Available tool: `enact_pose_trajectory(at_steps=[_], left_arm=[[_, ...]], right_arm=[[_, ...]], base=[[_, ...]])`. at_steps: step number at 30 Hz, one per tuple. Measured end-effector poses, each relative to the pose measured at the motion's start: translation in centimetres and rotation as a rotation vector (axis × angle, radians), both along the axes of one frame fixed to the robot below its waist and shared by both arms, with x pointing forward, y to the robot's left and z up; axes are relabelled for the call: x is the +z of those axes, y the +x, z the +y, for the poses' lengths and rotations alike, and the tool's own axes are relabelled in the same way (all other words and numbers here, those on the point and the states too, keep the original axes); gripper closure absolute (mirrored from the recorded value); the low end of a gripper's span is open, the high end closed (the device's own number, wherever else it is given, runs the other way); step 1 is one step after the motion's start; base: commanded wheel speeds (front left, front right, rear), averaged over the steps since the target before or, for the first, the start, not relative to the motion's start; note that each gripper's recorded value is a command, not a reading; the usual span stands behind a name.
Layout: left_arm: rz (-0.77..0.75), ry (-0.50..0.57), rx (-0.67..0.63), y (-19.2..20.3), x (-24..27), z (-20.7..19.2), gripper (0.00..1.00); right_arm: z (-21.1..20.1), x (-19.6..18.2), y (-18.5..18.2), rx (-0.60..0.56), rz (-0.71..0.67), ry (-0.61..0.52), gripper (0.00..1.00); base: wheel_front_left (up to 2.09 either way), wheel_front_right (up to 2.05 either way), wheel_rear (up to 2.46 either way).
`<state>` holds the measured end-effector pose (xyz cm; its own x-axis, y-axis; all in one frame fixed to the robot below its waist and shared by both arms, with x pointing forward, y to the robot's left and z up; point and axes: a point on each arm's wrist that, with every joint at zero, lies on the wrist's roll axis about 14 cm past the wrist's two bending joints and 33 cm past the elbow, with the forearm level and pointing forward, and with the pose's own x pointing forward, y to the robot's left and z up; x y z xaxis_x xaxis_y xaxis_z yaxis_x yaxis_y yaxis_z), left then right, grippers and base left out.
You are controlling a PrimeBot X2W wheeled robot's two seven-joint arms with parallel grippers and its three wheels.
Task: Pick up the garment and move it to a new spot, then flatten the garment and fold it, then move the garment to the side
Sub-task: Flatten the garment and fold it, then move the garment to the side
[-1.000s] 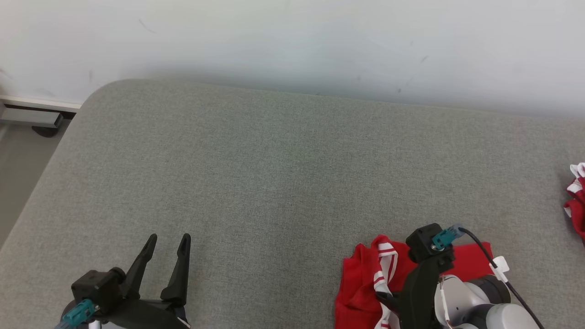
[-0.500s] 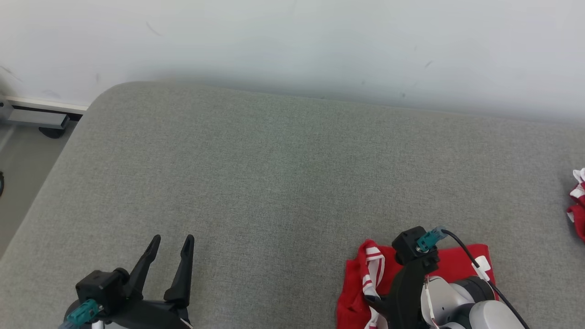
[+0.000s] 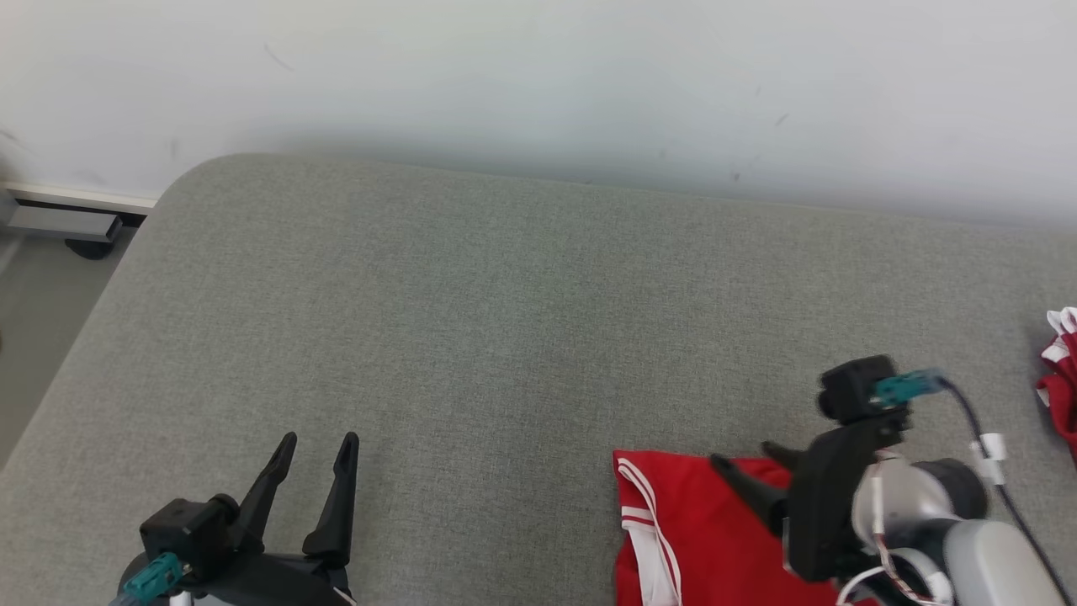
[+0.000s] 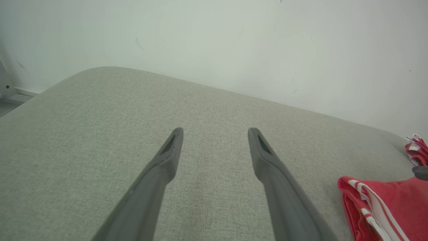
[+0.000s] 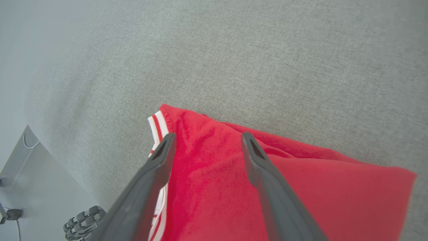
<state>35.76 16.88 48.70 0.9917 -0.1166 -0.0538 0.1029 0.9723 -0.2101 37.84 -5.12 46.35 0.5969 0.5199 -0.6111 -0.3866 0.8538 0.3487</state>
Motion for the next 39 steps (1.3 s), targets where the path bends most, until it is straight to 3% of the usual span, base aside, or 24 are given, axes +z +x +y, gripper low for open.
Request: enact_pose_trajectory(at_steps=[8,17,39], left_arm=[[0.005,0.003,-0.017,0.3,-0.2,-0.5,0.00],[0.010,0.004,-0.053,0.8,-0.3,-1.6,0.00],[0.023,0.018,-0.038,1.0,-0.6,-0.7,0.00]], right_arm=[[-8.3,-0.2,0.0,-0.243,-0.011,-0.095,0.00],[-13.4,-3.1,-3.6,-0.382,0.102,-0.136,0.00],[-12.4,-8.6,-3.5,-0.374,0.258,-0.131,0.00]], base=[[0.00,0.00,0.00],[0.00,0.00,0.00],[0.00,0.00,0.00]])
